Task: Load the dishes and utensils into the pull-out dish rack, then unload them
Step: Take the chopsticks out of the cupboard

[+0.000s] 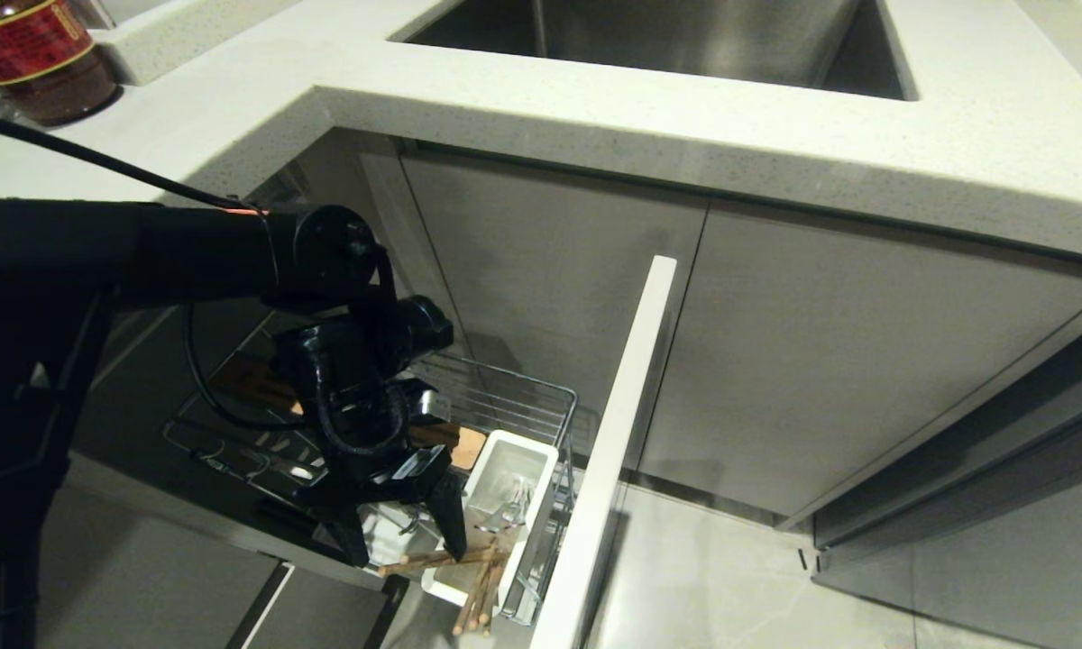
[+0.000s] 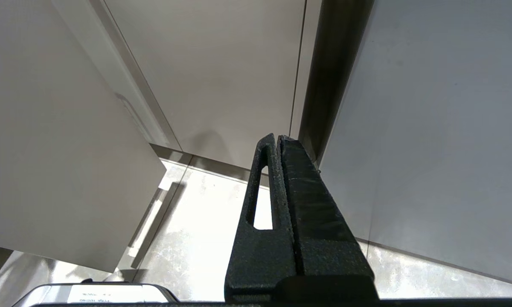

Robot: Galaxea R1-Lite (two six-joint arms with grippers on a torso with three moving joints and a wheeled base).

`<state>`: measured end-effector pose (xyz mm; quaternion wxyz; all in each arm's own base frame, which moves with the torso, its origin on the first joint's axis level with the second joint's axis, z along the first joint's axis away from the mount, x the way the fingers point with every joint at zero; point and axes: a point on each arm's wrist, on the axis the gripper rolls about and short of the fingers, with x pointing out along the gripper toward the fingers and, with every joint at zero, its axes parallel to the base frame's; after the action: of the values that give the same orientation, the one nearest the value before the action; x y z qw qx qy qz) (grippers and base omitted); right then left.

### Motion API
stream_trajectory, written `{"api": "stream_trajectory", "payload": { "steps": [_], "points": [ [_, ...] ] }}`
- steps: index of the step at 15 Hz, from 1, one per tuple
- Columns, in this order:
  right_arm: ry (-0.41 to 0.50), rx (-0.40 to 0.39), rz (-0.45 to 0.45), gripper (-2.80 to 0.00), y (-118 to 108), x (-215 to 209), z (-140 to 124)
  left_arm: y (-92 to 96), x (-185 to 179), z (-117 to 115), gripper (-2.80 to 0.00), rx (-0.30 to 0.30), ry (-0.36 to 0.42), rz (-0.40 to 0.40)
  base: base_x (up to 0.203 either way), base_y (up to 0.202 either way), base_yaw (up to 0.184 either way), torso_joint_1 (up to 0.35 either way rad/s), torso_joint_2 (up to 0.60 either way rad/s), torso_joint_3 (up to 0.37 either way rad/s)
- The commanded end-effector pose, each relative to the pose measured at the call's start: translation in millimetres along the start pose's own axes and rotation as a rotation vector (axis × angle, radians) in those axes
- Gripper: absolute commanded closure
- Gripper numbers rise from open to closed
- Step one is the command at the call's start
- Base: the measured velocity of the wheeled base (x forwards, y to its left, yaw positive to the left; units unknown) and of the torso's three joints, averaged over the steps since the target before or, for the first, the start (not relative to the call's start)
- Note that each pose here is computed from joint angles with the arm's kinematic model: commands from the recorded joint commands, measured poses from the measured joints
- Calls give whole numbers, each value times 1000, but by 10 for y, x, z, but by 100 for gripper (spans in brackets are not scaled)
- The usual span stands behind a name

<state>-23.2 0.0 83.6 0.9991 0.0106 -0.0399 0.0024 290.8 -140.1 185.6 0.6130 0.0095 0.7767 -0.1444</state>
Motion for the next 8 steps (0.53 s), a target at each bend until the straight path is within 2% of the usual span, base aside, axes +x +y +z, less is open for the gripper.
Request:
{"api": "stream_trajectory", "payload": {
  "steps": [1,8],
  "points": [
    [25,0,0,0,-2,15,-73,47,90,18,-280,33,71,9,0,0,0,0,0,0],
    [25,0,0,0,-2,15,-73,28,229,84,-280,56,122,11,0,0,0,0,0,0]
  ]
}}
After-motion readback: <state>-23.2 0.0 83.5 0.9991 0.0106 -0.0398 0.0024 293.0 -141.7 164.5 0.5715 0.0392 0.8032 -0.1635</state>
